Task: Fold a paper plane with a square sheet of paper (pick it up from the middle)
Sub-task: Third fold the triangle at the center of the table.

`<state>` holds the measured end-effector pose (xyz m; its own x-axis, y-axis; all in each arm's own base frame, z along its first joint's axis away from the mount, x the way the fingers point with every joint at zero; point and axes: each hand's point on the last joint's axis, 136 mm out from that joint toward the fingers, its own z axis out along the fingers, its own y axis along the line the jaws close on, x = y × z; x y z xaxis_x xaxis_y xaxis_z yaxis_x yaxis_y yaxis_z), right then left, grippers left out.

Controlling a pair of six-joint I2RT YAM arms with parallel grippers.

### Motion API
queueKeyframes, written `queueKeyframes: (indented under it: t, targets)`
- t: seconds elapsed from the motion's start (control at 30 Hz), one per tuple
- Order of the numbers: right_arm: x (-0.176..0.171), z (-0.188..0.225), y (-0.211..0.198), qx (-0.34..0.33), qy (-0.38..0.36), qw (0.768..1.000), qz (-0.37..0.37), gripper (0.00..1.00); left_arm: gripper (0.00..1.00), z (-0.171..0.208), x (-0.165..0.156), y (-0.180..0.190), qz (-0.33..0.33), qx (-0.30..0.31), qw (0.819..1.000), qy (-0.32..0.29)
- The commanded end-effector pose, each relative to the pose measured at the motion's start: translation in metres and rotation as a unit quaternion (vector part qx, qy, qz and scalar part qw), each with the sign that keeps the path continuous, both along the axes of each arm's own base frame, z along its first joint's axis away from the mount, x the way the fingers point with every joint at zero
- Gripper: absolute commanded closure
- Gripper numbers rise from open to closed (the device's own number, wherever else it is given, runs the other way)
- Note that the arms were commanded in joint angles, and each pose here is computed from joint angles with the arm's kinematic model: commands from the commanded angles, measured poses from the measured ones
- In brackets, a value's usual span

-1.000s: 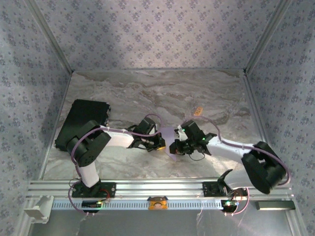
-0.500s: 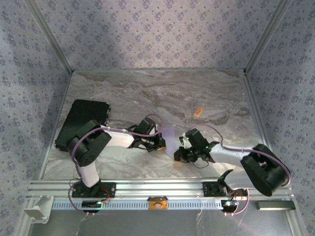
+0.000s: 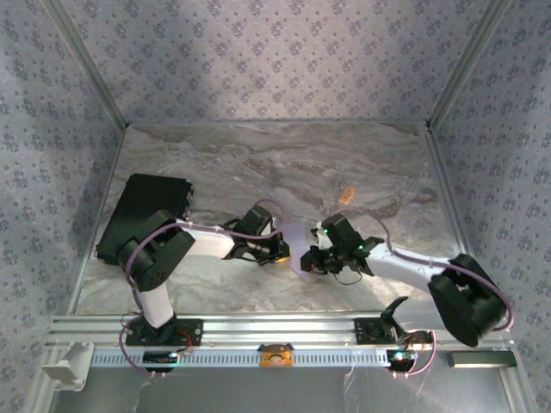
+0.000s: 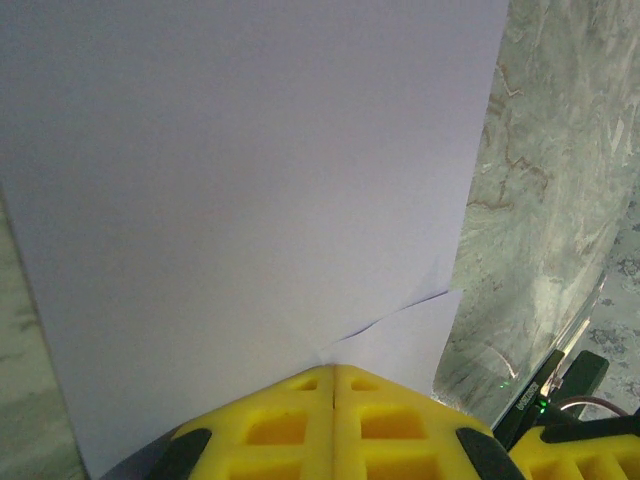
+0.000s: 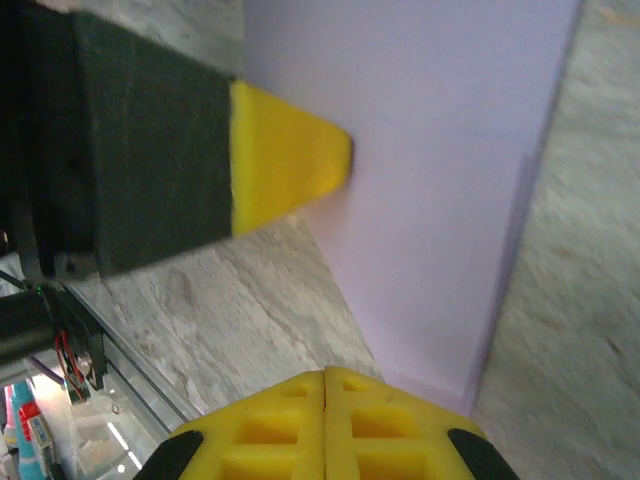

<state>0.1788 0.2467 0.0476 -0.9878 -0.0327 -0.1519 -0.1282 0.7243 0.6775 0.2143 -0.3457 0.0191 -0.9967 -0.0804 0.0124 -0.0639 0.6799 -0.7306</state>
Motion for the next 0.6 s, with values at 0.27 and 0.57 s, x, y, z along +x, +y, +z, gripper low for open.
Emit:
queueKeyframes:
  t: [0.27,0.57]
  targets:
    - [-0.015,-0.051,-0.019,-0.060,0.053,0.997,-0.012,0.97,1.00,-0.008,0.007,0.009,0.007,0.033,0.999,-0.001]
    - [-0.016,-0.057,-0.025,-0.068,0.055,0.996,-0.028,1.00,0.96,0.034,0.017,-0.002,0.008,0.002,0.999,-0.045]
